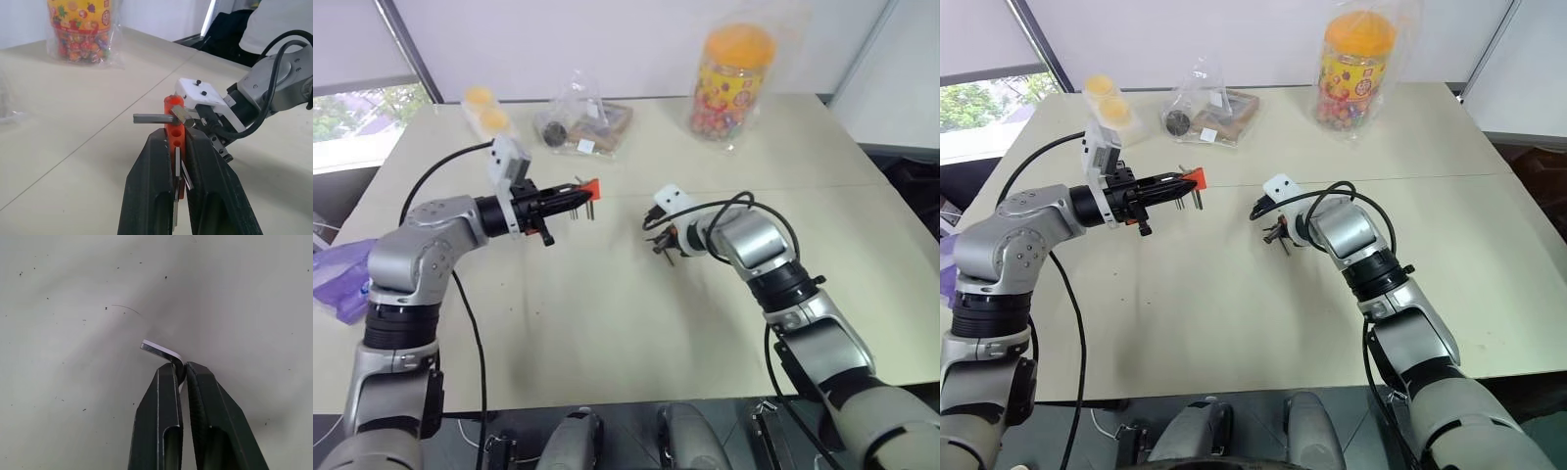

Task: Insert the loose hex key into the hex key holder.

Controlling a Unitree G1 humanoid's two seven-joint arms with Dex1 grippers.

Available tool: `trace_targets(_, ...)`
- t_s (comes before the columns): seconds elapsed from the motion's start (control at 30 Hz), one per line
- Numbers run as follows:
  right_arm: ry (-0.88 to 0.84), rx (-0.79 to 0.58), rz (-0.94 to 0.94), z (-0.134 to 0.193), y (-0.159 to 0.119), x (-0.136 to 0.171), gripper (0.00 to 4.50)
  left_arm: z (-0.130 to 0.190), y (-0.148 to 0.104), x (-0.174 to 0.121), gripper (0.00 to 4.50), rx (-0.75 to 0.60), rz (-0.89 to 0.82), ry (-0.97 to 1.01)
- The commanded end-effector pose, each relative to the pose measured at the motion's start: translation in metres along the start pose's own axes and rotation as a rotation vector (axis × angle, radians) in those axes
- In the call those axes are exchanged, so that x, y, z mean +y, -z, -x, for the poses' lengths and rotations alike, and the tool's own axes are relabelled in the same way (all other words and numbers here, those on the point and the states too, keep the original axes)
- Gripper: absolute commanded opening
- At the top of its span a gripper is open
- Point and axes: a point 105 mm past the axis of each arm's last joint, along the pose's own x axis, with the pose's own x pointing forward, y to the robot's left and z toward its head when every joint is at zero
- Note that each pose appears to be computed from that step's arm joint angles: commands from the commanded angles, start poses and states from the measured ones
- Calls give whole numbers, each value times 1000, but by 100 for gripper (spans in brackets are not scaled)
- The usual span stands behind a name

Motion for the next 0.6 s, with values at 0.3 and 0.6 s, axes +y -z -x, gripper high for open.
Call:
trace_targets(0.3, 281, -778, 281, 66, -94, -12, 4, 0, -16, 2, 0, -56, -40, -10)
trace_targets(0.6, 195, -1350, 299, 139, -139, 35, 4, -7, -19, 4, 0, -76, -33, -13)
